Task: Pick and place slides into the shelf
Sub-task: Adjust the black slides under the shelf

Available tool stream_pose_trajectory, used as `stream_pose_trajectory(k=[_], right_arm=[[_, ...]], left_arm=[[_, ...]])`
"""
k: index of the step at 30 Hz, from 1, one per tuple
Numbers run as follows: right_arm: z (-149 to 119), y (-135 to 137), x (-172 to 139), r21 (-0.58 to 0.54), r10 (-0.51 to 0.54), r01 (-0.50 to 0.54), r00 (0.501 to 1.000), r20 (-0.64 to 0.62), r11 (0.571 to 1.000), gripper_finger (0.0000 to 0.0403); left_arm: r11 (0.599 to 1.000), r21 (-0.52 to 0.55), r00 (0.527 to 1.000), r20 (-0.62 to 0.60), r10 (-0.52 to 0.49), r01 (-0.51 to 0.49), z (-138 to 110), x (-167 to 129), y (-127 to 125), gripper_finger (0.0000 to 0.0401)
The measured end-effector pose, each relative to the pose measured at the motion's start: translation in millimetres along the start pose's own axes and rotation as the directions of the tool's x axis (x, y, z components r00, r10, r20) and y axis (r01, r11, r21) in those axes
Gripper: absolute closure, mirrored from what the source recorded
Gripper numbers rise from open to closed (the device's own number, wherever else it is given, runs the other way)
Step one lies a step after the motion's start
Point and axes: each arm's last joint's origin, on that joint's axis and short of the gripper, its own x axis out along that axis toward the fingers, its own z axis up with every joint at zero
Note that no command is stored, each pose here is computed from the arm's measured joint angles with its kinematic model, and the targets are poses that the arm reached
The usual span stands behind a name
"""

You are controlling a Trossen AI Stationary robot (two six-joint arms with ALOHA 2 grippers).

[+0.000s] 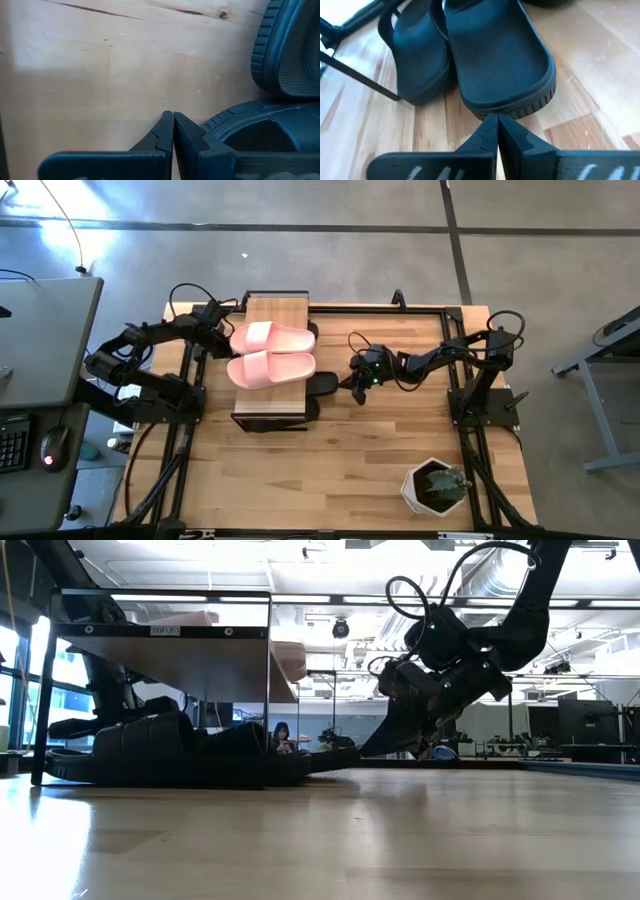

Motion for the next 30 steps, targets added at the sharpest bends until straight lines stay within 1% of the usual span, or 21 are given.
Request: stream_pose_trajectory(k=[3,8,13,20,30], right_arm=[[2.3,0.6,0.0,0.014,0.005,-0.005,1.000,0.023,1.000,0.0403],[7.9,1.0,3.5,0.018,0.002,-0.002,1.000,0.018,1.000,0.0403],[14.5,-2.2,18.9,0.030,-0.035,0.035,0.999,-0.008,0.999,0.0403],[21.3,-6.8,37.8,0.023,-0.030,0.030,0.999,-0.011,0.999,0.0403],[24.8,-2.9,40.4,0.018,-0.020,0.020,1.000,-0.001,1.000,0.0403]], left_arm=[[1.000,0.002,1.000,0.005,-0.004,0.004,0.5,0.0,-0.4,0.0401],[1.000,0.003,1.000,0.010,-0.009,0.009,1.1,0.0,-0.9,0.0401],[1.000,0.002,1.000,0.011,-0.015,0.015,1.3,0.0,-1.3,0.0401],[1.000,0.005,1.000,0.013,-0.016,0.016,1.6,-0.2,-1.5,0.0401],[1.000,0.010,0.999,0.025,-0.028,0.028,2.9,-0.2,-2.6,0.0401]])
